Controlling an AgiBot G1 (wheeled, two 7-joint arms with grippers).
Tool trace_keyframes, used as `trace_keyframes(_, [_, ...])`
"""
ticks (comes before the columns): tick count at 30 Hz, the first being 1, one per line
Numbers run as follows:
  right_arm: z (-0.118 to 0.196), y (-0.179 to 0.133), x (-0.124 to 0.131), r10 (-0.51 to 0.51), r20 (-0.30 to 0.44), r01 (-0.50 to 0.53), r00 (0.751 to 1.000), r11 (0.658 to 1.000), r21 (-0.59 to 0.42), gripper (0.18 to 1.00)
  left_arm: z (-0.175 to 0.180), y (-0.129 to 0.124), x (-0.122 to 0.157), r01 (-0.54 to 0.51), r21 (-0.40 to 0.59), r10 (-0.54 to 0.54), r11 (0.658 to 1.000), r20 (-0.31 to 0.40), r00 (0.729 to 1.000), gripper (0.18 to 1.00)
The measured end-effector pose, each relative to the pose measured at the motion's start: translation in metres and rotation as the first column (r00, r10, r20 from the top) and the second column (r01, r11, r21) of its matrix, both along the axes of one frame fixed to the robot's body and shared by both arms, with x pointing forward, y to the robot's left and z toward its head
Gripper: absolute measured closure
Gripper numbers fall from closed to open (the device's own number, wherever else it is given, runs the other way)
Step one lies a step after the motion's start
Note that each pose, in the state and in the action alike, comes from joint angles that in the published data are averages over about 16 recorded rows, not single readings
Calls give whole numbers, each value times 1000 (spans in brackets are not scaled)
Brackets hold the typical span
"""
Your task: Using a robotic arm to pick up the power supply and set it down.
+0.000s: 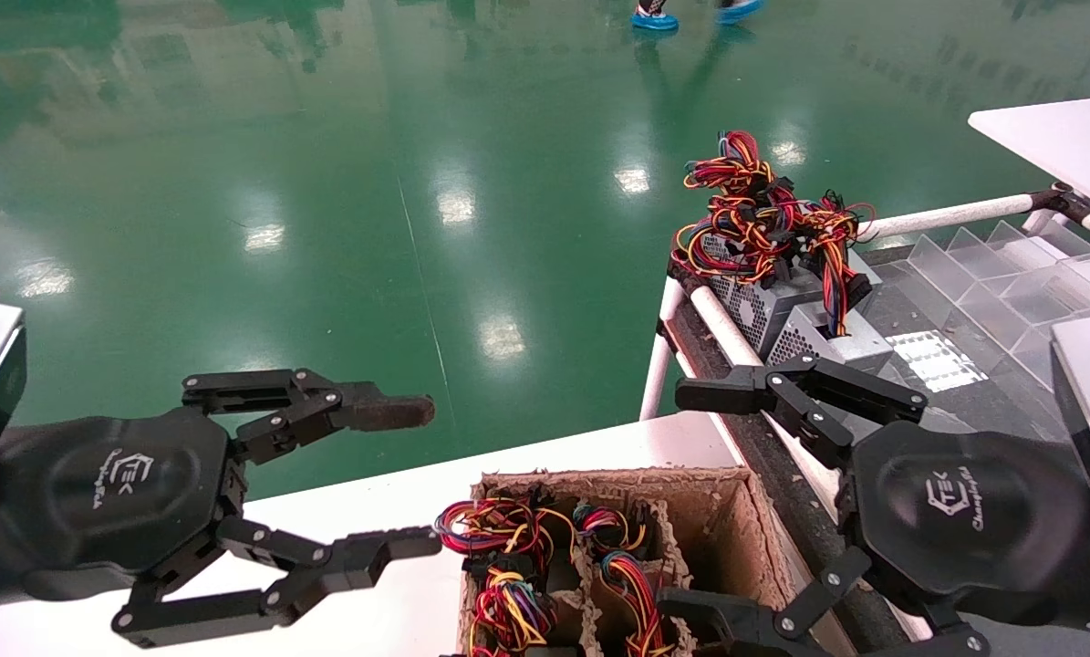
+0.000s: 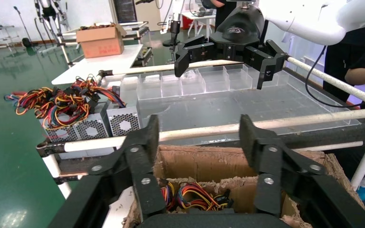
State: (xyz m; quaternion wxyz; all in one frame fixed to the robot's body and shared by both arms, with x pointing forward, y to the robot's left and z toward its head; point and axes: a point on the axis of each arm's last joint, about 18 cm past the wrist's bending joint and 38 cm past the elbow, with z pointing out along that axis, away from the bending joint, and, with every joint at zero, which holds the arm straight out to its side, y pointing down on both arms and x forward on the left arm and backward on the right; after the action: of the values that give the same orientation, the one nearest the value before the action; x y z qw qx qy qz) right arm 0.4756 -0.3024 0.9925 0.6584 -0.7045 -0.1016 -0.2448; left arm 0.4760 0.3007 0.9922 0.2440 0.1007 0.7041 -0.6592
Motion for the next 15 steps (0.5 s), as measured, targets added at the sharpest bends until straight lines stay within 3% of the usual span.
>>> trace_keyframes(15, [0,0,0,0,0,0,1000,1000,0,178,0,0,0,0,0,0,1000,0,1000,795])
